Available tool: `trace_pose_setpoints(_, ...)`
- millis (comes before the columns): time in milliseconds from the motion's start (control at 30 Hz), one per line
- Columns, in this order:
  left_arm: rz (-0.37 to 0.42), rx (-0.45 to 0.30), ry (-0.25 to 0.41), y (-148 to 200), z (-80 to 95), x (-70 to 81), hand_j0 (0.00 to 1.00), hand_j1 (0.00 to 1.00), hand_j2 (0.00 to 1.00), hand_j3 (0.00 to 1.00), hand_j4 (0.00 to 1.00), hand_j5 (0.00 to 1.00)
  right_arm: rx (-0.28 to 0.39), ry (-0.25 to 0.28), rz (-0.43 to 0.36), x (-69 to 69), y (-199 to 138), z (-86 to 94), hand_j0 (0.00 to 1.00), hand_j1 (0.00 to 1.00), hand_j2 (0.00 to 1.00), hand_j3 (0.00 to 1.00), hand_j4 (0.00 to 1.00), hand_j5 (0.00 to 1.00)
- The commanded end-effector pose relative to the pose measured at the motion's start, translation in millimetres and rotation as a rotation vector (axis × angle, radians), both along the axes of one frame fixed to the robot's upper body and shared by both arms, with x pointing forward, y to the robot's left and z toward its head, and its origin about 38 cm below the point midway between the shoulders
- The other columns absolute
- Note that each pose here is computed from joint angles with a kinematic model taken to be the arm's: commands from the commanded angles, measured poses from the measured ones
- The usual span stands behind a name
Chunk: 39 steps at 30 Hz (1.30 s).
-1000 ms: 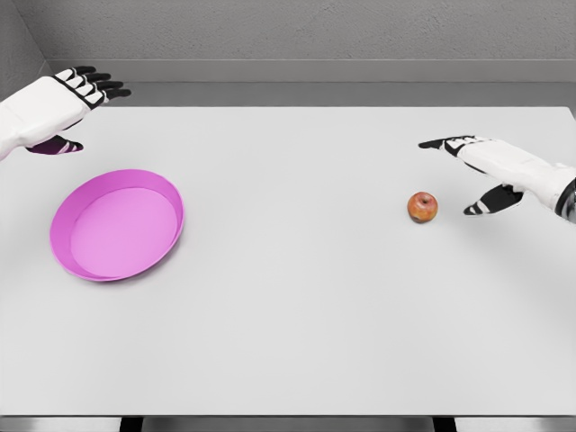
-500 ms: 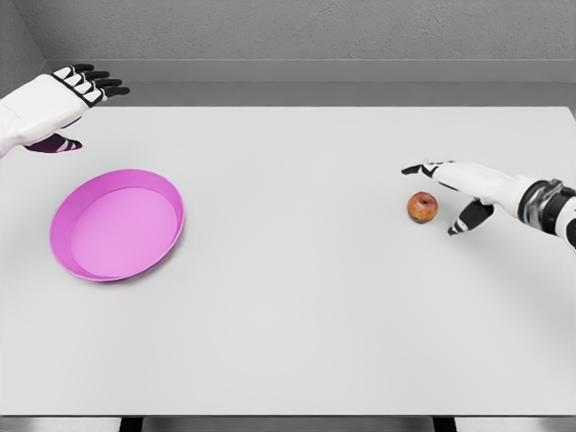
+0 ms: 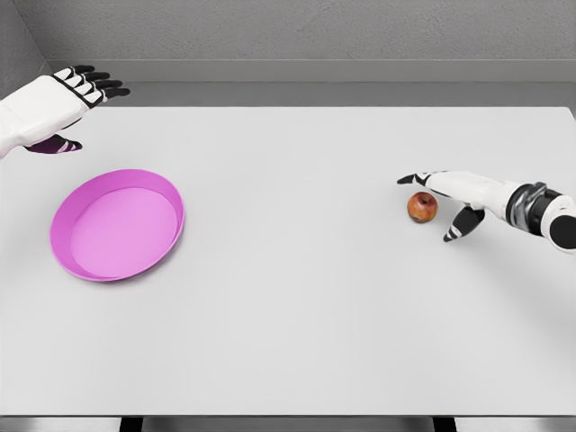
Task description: Put the apple on the plate with both arms
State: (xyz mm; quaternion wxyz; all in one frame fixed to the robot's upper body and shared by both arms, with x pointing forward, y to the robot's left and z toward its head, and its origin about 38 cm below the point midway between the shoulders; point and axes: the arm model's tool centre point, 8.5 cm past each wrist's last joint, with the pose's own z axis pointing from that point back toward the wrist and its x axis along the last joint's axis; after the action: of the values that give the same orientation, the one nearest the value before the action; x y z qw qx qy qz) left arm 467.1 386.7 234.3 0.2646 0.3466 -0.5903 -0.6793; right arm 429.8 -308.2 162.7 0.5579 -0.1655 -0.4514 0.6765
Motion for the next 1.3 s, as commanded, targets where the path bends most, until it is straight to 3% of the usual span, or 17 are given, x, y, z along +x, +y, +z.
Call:
trace_pose_setpoints(0, 0.001, -0.006, -0.001, 1, 1.0, -0.1, 1.00, 1.00, 1.00, 1.00, 1.00, 1.00, -0.003, 0.003, -0.003, 0.0, -1, -1.4, 1.00, 1.00, 1.00, 1.00, 1.00, 1.00)
trace_pose_setpoints(67, 0.001, -0.006, -0.001, 1, 1.0, -0.1, 1.00, 1.00, 1.00, 1.00, 1.00, 1.00, -0.003, 0.006, 0.000, -0.4, -1, -2.0, 0.91, 0.91, 0.91, 0.91, 0.91, 0.91)
trace_pose_setpoints(133, 0.001, -0.006, -0.001, 1, 1.0, -0.1, 1.00, 1.00, 1.00, 1.00, 1.00, 1.00, -0.003, 0.006, 0.000, -0.4, -1, -2.0, 0.69, 0.69, 0.69, 0.69, 0.69, 0.69)
trace_pose_setpoints(233, 0.001, -0.006, -0.001, 1, 1.0, -0.1, 1.00, 1.00, 1.00, 1.00, 1.00, 1.00, -0.008, 0.018, 0.003, -1.1, -1, -2.9, 0.58, 0.58, 0.58, 0.58, 0.58, 0.58)
trace_pose_setpoints(767, 0.001, -0.008, -0.001, 1, 1.1, -0.1, 1.00, 1.00, 1.00, 1.00, 1.00, 1.00, -0.009, 0.028, 0.020, -3.7, 3, -4.5, 0.45, 0.45, 0.45, 0.45, 0.45, 0.45)
trace_pose_setpoints(1267, 0.008, -0.003, -0.007, 5, 4.3, -0.7, 1.00, 1.00, 1.00, 1.00, 1.00, 1.00, 0.003, -0.004, 0.084, -4.2, 20, 15.5, 0.41, 0.41, 0.41, 0.41, 0.41, 0.41)
